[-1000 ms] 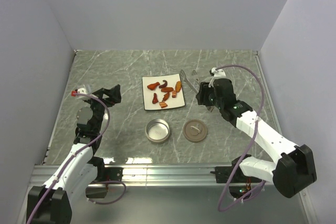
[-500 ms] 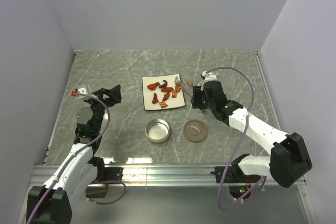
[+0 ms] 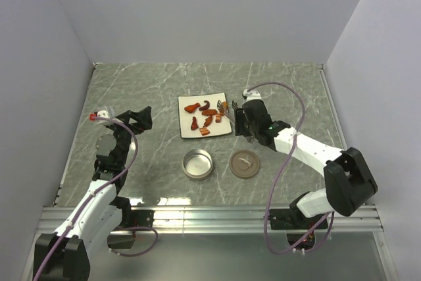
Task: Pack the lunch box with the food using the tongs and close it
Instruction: Pick up the food using the clamp
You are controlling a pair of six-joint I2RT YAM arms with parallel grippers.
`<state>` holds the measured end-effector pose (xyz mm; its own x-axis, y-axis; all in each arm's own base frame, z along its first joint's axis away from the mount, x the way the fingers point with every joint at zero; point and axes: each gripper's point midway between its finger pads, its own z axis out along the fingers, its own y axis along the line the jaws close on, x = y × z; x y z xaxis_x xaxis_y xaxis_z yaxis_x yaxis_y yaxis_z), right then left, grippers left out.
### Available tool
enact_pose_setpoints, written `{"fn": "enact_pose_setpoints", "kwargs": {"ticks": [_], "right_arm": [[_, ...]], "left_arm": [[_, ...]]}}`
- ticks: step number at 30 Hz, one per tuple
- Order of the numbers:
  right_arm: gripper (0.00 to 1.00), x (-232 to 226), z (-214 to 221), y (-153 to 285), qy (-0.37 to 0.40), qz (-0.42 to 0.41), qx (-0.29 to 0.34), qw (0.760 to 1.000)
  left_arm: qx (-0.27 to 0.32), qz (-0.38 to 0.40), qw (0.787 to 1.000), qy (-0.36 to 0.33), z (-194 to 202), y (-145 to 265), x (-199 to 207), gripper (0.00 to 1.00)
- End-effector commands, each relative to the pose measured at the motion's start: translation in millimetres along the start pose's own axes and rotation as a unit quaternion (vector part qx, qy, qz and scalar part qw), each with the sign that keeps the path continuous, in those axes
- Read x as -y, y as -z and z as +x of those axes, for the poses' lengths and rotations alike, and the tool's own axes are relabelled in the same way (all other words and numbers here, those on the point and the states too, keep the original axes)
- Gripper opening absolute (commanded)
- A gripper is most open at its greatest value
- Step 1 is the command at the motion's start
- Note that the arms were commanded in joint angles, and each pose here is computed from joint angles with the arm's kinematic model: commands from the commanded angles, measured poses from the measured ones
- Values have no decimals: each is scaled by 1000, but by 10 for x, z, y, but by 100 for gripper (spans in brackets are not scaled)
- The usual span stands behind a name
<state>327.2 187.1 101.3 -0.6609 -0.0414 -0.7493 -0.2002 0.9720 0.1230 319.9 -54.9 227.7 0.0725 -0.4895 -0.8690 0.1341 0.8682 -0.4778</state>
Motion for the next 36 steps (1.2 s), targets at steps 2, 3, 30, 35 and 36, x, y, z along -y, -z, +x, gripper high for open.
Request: {"fn": "enact_pose_setpoints", "kwargs": {"ticks": [2,3,30,35,36], "right_arm": [[56,-77,-255,-32,-8,2,31,999],[56,-94,-266,-35,-7,0,31,1000],[36,30,-310,126,-4,29,44,999],[31,-12,-329,201,-4,11,50,999],[31,-22,-320,209,-4,8,50,999]], "left_arm": [[14,14,1000,8,-81,5,62,100],[14,13,1000,9,-78,4,58,100],[17,14,1000,8,-87,14,62,99],[17,13,1000,8,-86,15,55,99],[17,14,1000,8,-87,12,59,99]]}}
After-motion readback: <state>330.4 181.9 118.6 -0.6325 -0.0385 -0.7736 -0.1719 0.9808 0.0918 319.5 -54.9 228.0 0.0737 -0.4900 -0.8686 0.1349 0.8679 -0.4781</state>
